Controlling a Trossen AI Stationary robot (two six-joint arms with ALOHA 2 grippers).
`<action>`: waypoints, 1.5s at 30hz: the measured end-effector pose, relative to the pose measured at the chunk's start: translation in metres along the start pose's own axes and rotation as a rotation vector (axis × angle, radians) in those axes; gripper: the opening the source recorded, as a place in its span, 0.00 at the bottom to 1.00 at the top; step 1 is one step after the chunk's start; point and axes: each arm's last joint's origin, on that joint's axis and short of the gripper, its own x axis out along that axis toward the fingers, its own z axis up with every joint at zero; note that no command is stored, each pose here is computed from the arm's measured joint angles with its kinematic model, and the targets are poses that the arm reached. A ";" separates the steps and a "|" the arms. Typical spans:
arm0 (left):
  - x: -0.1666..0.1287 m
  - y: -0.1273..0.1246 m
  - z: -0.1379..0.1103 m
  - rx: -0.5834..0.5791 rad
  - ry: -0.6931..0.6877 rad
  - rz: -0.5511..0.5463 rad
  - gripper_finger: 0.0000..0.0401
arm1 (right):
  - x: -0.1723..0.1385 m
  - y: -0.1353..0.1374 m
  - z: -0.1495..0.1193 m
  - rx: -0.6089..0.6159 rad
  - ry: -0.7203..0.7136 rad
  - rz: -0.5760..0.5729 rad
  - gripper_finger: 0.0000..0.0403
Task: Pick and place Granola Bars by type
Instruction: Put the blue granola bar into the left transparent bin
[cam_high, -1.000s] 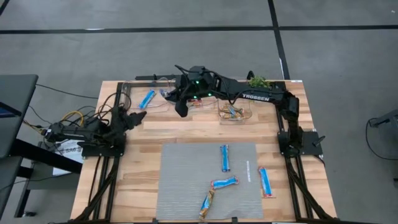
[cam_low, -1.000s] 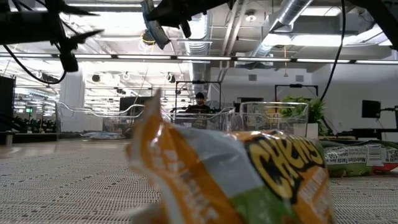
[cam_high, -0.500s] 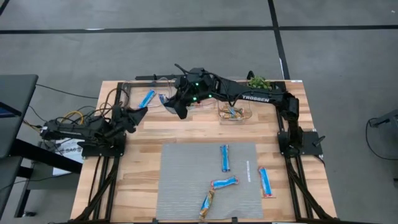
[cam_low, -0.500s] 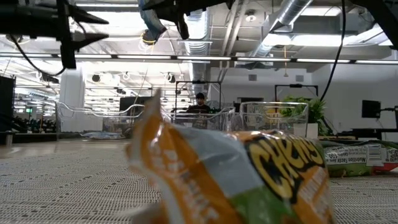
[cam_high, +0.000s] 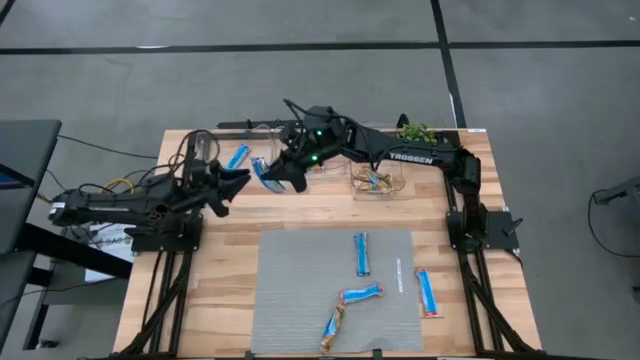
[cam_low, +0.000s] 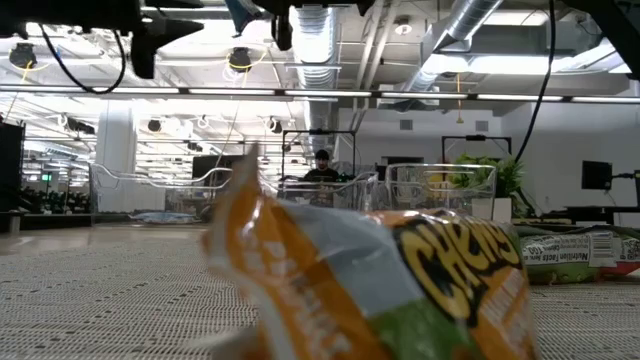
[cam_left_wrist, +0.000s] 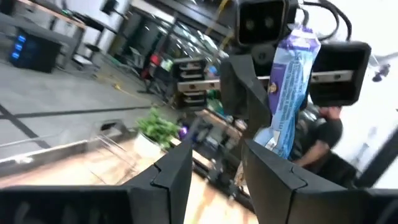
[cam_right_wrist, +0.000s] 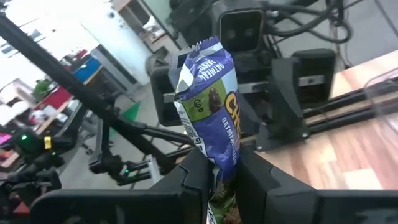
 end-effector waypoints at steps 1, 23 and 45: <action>0.003 -0.001 0.001 0.002 0.004 -0.009 0.33 | 0.000 0.000 0.000 0.000 0.003 0.007 0.12; 0.024 -0.011 0.026 -0.029 -0.013 -0.254 0.48 | 0.005 0.008 -0.005 0.014 0.029 0.041 0.12; 0.028 -0.011 0.027 0.010 -0.047 -0.252 0.48 | 0.008 0.008 -0.006 0.014 0.041 0.068 0.12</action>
